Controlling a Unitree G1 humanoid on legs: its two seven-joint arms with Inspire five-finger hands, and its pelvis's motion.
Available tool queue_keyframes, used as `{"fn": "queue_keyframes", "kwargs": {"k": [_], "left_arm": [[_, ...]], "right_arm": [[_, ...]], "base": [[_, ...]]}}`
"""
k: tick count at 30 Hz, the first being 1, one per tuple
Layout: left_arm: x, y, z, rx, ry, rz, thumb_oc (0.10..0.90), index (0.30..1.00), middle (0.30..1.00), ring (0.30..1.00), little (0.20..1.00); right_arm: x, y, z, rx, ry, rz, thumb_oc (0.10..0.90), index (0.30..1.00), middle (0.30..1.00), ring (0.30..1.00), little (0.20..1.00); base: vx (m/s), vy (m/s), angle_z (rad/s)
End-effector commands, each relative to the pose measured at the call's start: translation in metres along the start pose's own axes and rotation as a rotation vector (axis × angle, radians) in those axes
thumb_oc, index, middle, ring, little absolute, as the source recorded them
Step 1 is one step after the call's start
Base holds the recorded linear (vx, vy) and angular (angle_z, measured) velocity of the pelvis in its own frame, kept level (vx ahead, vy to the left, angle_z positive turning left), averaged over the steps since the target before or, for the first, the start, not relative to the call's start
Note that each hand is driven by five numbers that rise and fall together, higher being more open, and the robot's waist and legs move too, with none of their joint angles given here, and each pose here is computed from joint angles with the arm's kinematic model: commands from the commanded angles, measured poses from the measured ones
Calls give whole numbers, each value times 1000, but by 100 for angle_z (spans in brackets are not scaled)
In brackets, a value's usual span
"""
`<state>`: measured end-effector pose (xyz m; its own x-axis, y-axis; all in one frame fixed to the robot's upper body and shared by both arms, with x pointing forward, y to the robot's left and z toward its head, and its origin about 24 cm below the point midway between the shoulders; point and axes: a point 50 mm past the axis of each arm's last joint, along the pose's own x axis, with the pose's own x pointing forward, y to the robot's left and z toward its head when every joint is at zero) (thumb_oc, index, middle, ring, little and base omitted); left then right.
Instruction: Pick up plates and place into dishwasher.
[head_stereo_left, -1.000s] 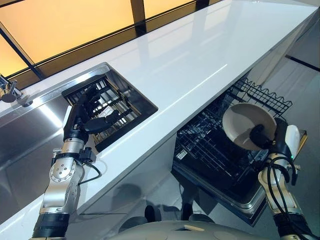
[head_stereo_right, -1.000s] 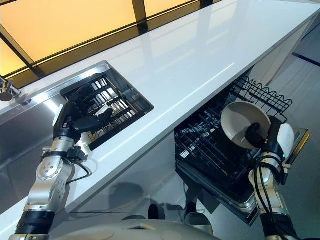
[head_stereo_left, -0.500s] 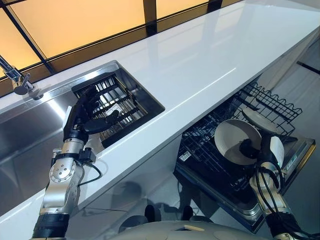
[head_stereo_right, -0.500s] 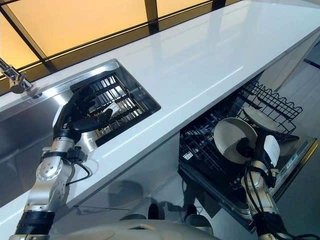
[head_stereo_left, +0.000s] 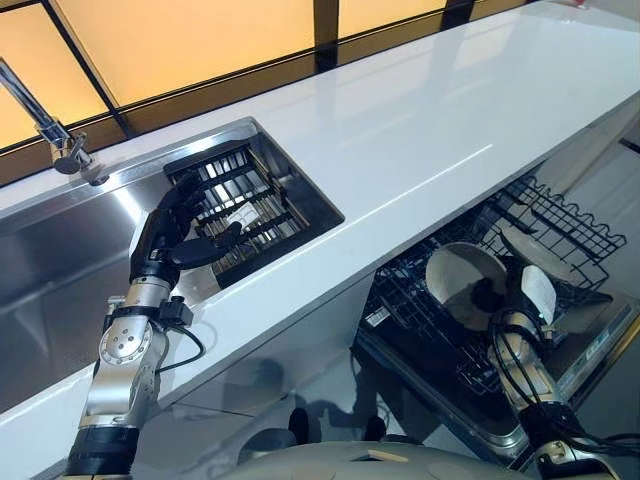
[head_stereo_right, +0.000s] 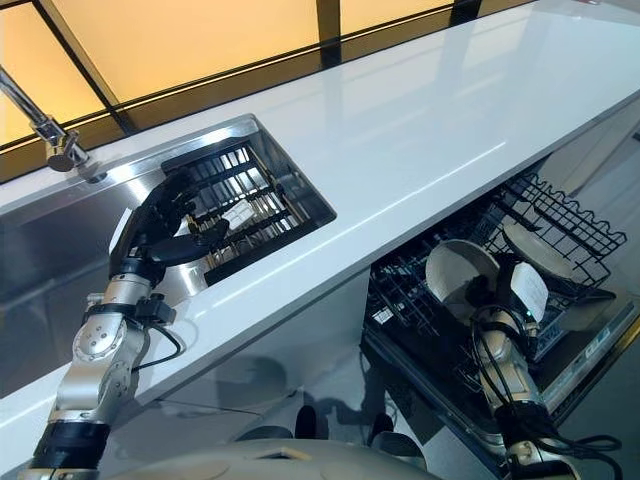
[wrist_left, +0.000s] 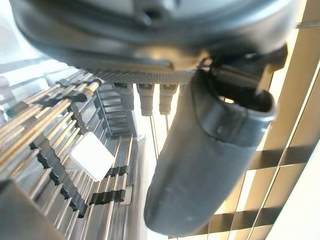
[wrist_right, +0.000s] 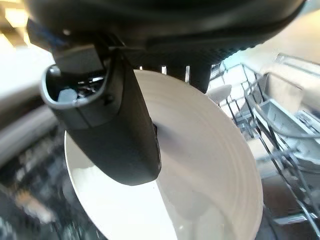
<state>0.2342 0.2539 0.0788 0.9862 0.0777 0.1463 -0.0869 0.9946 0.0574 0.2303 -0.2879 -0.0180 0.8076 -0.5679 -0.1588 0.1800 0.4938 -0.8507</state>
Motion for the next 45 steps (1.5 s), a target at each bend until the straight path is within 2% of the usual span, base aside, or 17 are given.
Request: {"fn": "queue_keyframes", "kwargs": {"k": [1,15,16,17,18,45], "left_arm": [[17,2,36,4,-216,-20,800,900,900,900,900],[20,-3,37,5,-207,-68,800,900,900,900,900],[20,-3,37,8,-206,-71,800,900,900,900,900],[20,-3,37,9,-206,-74,800,900,900,900,900],[20,-3,37,8,-205,-75,800,900,900,900,900],[19,3,36,19,-210,-44,800,900,900,900,900]], "right_arm": [[14,-17,33,-38,-146,-55,100,300,300,300,200],[22,-16,24,-145,-70,-25,100,300,300,300,200],[22,-15,23,-148,-64,-17,210,394,394,394,310],[23,-14,22,-143,-60,-10,210,394,394,394,310],[23,-14,22,-136,-58,-5,800,900,900,900,900],[13,-36,43,143,-189,-134,800,900,900,900,900]], "base": [[20,-14,7],[11,-6,3],[12,-6,3],[10,-4,4],[8,-2,3],[-6,1,-1]]}}
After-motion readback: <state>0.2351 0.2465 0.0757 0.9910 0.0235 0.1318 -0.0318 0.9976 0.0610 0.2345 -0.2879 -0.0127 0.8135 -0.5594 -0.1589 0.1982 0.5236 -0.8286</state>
